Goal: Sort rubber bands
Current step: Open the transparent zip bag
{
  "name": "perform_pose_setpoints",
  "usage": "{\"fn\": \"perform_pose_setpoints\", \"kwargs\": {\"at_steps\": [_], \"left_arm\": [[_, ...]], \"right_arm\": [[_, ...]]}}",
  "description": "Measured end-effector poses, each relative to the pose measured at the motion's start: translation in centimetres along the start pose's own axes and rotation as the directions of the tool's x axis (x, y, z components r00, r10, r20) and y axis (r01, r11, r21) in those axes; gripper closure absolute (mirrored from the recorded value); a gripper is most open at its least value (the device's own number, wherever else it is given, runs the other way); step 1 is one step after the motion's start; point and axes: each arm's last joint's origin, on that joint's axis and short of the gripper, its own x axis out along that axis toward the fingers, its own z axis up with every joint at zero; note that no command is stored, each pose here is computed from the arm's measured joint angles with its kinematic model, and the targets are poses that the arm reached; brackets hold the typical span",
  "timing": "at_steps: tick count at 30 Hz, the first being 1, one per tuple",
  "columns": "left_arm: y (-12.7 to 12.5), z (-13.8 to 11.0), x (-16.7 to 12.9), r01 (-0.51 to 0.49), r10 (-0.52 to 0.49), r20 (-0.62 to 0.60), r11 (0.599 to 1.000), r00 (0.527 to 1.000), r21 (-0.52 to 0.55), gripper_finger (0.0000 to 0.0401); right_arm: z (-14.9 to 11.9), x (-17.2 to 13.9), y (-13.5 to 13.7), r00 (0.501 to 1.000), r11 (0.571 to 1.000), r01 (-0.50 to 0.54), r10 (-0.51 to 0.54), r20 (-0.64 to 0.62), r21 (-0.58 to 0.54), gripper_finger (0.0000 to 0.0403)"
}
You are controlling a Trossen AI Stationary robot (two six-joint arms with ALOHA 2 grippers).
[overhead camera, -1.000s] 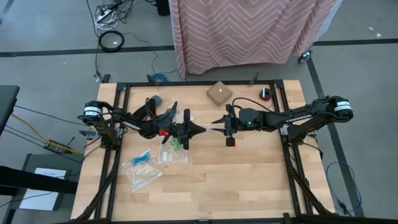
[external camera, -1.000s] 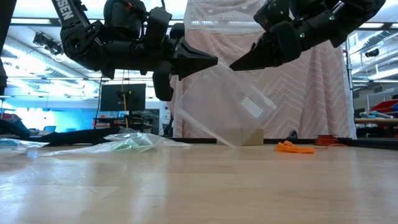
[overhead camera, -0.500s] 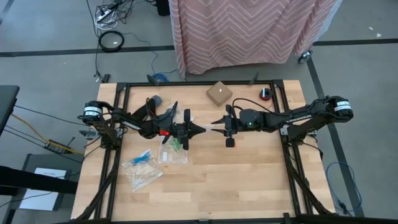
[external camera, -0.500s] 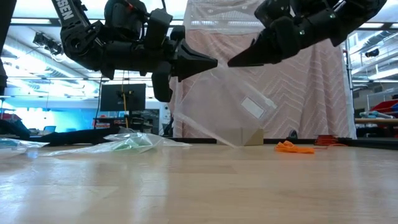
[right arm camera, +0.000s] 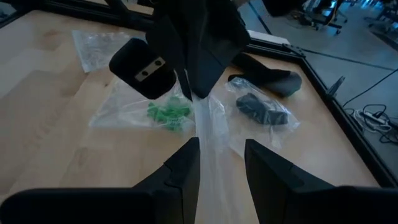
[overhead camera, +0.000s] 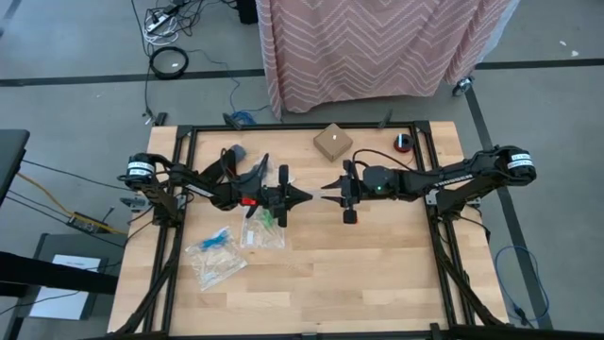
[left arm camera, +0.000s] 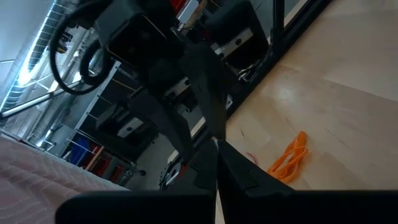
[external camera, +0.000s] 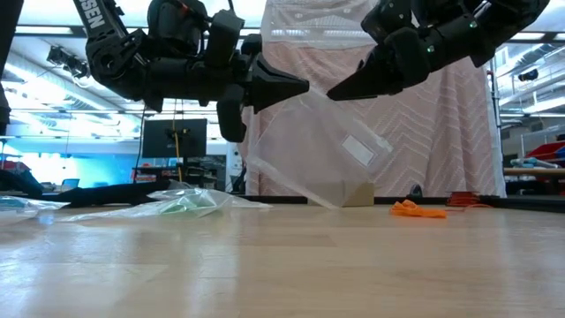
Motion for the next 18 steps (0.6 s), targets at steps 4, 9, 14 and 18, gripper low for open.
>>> {"fn": "perform_pose_setpoints", "kwargs": {"at_steps": [4,9,14,18], "left_arm": [[0.12,0.09,0.0,-0.01,0.01,0.011,1.0,1.0,0.0,0.0394],[0.12,0.12,0.0,-0.007,0.007,0.019,1.0,1.0,-0.006,0.0394],[0.12,0.21,-0.01,0.005,-0.003,0.042,0.999,0.999,-0.037,0.0394],[0.1,0.26,0.0,0.01,-0.007,0.049,0.998,0.999,-0.055,0.0394]], "right_arm": [[-0.44,-0.04,0.09,1.0,1.0,-0.002,0.002,-0.01,0.019,0.029],[-0.07,-0.06,0.01,0.999,1.0,0.007,-0.008,0.035,0.024,0.029],[-0.22,-0.03,-0.31,0.999,0.999,0.024,-0.024,0.023,0.024,0.029],[-0.34,0.0,-0.59,0.999,0.999,0.033,-0.034,0.014,0.027,0.029]]}}
